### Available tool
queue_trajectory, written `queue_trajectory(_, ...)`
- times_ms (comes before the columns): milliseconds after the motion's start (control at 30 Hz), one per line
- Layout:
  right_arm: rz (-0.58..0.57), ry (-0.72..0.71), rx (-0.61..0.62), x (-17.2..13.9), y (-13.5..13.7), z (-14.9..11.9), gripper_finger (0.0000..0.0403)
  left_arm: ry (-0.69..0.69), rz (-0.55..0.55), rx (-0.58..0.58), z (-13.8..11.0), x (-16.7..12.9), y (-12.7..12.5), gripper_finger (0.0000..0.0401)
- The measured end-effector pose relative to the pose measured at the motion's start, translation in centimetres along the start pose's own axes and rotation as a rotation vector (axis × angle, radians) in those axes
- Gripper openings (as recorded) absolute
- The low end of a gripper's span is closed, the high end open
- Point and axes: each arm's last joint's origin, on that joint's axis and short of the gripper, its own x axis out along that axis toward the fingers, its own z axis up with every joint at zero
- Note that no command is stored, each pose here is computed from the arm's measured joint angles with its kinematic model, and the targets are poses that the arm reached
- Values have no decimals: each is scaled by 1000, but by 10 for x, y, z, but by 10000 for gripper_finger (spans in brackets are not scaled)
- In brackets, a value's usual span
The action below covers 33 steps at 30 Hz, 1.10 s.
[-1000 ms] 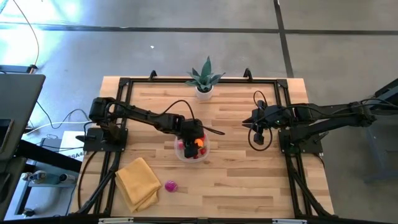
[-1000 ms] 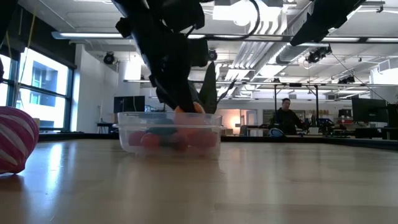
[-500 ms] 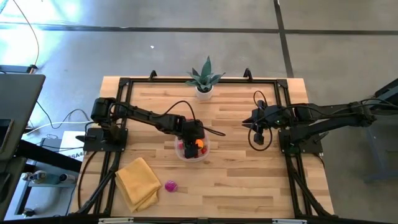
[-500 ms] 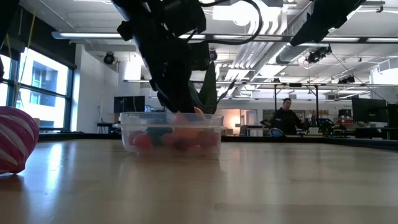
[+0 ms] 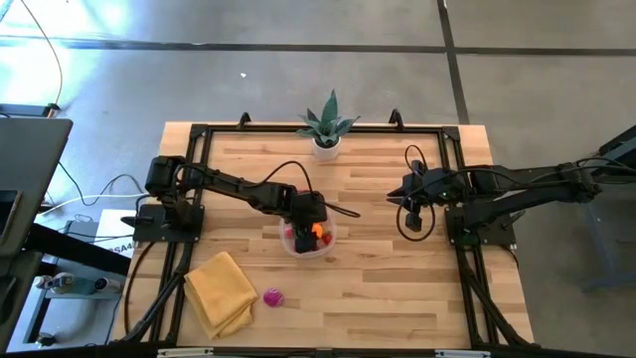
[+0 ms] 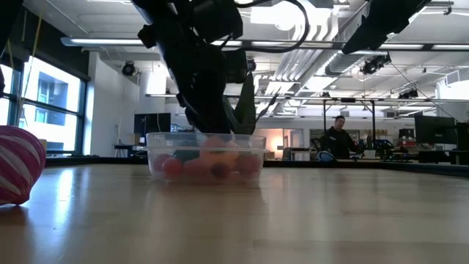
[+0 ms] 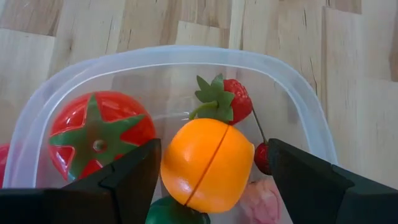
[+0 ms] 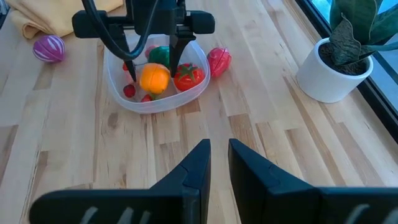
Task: Pick and placing Produce into tupperware
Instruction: Put the orange into the transparent bin, then put the violet onion into the transparent bin
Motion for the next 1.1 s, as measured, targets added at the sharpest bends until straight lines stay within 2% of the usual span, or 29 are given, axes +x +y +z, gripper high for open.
queue_trajectory(233, 0, 0, 0, 0, 0, 0, 46, 99, 23, -32, 11, -17, -3, 277)
queue_trajectory(400, 0, 0, 0, 0, 0, 0, 46, 147, 115, -17, 28, -41, -9, 272)
queue_trajectory(600, 0, 0, 0, 0, 0, 0, 46, 230, 278, 26, 38, -70, -11, 271)
queue_trajectory(833, 0, 0, 0, 0, 0, 0, 46, 287, 438, 48, 26, -92, -5, 271)
queue_trajectory(1100, 0, 0, 0, 0, 0, 0, 46, 192, 432, 68, 8, -105, -3, 271)
